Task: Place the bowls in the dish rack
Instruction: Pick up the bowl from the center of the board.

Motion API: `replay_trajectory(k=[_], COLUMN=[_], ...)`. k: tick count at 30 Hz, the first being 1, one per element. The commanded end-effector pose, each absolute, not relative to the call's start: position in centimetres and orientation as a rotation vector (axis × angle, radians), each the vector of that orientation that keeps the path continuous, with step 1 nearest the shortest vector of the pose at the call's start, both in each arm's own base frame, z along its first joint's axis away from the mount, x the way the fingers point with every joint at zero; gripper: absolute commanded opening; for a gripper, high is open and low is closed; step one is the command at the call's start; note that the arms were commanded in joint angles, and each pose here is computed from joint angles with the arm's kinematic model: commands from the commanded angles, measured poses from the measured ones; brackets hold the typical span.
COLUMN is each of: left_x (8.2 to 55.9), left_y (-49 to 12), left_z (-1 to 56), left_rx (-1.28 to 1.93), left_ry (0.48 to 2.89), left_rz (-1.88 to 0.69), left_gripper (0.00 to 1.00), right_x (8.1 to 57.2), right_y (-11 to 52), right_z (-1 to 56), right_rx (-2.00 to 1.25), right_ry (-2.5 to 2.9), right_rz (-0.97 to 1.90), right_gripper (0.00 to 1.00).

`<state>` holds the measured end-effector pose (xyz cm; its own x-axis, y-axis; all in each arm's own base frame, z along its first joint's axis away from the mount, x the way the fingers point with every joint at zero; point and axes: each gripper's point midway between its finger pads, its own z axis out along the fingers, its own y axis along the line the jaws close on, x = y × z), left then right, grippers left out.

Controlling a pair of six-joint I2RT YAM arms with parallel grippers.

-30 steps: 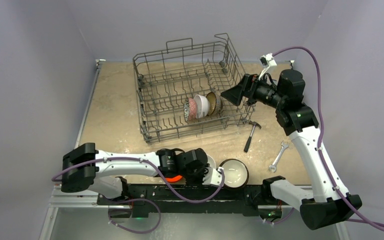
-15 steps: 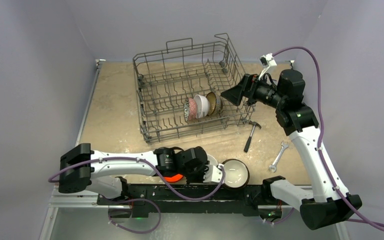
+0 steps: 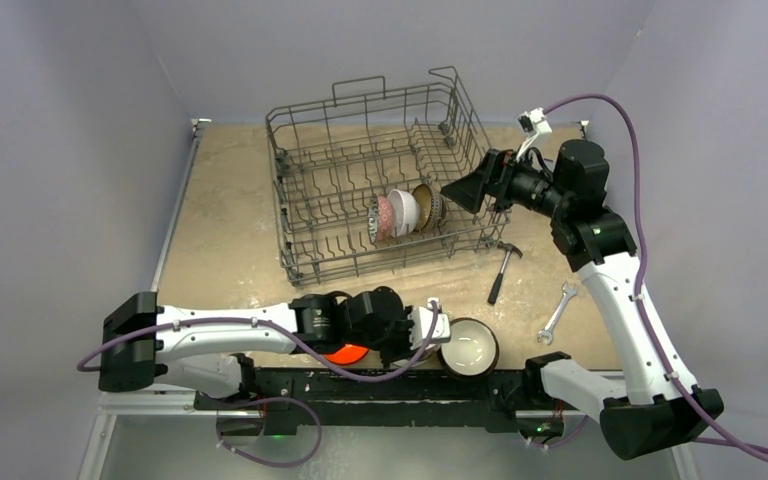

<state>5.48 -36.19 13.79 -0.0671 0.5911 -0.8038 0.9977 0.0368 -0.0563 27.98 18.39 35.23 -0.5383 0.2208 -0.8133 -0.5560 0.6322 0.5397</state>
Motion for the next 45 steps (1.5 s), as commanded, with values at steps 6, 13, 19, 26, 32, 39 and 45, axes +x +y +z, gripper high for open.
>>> replay_trajectory(k=[6,13,19,26,32,39,45], left_x=[6.9,6.9,6.7,7.1,6.9,6.5,6.7], left_y=[-38.9,-39.3,-39.3,-38.3,-38.0,-36.8,-36.5], left_z=[17.8,17.6,17.1,15.3,14.3,11.2,9.4], left_rx=[1.157,0.928,0.774,0.696,0.882,1.169,1.330], left_ry=[1.836,1.988,2.017,2.052,2.063,2.149,2.194], left_rz=[-1.115,-1.279,-1.419,-1.434,-1.324,-1.117,-0.981], left_gripper=[0.00,0.00,0.00,0.05,0.37,0.44,0.33], right_x=[27.5,27.5,27.6,27.7,27.9,27.9,28.0], right_y=[18.6,18.6,18.7,18.7,18.8,18.8,18.8], right_z=[35.9,35.7,35.5,35.1,35.1,35.2,35.3], right_rx=[-0.303,-0.300,-0.303,-0.300,-0.301,-0.302,-0.300], right_ry=[1.852,1.854,1.856,1.862,1.863,1.863,1.859], right_rz=[1.035,1.036,1.039,1.040,1.042,1.043,1.041], right_gripper=[0.97,0.97,0.97,0.97,0.97,0.97,0.98])
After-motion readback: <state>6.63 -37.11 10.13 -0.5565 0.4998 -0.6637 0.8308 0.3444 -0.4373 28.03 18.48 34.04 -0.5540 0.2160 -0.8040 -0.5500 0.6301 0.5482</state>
